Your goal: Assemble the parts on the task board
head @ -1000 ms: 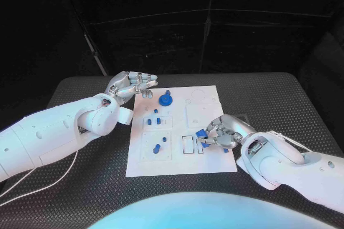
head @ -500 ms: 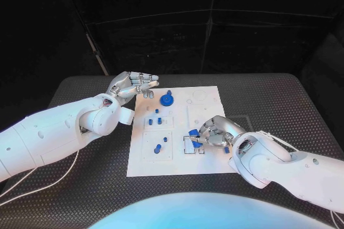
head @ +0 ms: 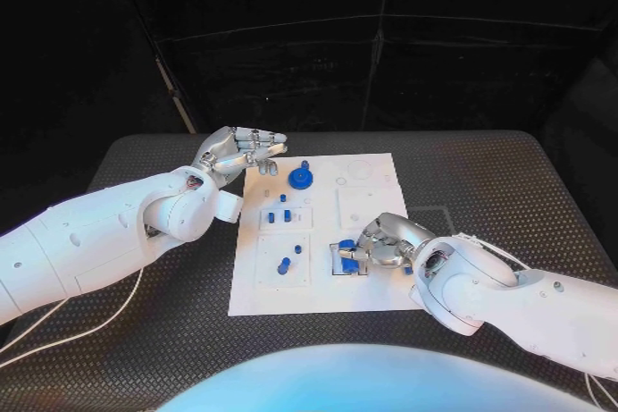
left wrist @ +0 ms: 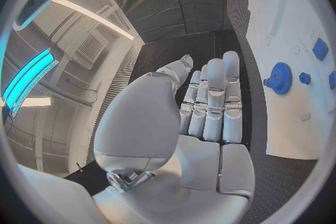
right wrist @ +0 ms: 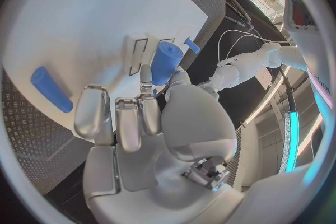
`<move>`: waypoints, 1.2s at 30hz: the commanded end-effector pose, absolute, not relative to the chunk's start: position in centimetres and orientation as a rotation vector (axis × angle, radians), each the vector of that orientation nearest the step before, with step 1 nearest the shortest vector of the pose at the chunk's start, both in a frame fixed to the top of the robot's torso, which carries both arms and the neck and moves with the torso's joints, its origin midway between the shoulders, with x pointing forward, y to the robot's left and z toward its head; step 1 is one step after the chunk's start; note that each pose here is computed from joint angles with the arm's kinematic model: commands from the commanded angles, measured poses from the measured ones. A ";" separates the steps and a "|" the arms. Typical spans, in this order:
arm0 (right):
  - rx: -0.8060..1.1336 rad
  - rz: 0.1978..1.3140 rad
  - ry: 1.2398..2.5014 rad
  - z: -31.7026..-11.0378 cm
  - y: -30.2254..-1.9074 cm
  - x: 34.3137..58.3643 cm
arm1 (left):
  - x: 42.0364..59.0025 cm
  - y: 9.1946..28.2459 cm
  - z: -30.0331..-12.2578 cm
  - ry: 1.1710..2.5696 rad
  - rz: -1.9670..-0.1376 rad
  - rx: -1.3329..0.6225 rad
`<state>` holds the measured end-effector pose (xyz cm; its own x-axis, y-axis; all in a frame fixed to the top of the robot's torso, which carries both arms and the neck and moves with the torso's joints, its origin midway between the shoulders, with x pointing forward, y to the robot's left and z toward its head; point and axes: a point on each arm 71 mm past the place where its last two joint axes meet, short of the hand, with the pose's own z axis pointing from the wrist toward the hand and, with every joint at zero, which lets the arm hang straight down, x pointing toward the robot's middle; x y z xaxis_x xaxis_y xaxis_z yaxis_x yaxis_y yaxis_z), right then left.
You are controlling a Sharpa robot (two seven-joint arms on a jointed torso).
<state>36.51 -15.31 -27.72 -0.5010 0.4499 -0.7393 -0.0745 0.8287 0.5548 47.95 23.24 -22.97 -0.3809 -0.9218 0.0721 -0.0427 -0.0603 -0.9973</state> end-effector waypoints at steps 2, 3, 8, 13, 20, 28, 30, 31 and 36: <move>0.230 0.643 2.038 -27.9 -15.0 36.4 | 47.9 23.1 -22.8 1.484 -1.549 -1.069; 0.229 0.645 2.038 -27.8 -15.0 36.4 | 47.9 23.1 -22.8 1.484 -1.549 -1.069; 0.232 0.655 2.028 -27.8 -14.6 36.5 | 47.9 23.1 -22.8 1.484 -1.549 -1.069; 0.243 0.664 2.013 -27.7 -14.4 36.5 | 47.9 23.2 -22.8 1.484 -1.548 -1.069; 0.251 0.671 1.999 -27.6 -14.3 36.5 | 47.9 23.1 -22.8 1.485 -1.548 -1.069; 0.224 0.715 1.967 -27.0 -14.3 36.2 | 47.9 23.1 -22.8 1.484 -1.550 -1.068; 0.205 0.744 1.963 -26.9 -14.3 36.0 | 47.9 23.1 -22.8 1.485 -1.550 -1.069; 0.193 0.760 1.961 -26.8 -14.3 35.9 | 47.9 23.1 -22.8 1.484 -1.549 -1.069; 0.142 0.812 1.967 -26.4 -14.5 35.4 | 47.9 23.1 -22.8 1.484 -1.548 -1.069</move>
<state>35.70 -15.08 -26.77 -0.5087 0.4297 -0.7461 -0.1596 0.8045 0.5722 47.94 23.28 -22.97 -0.3810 -0.9218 0.0720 -0.0434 -0.0600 -0.9973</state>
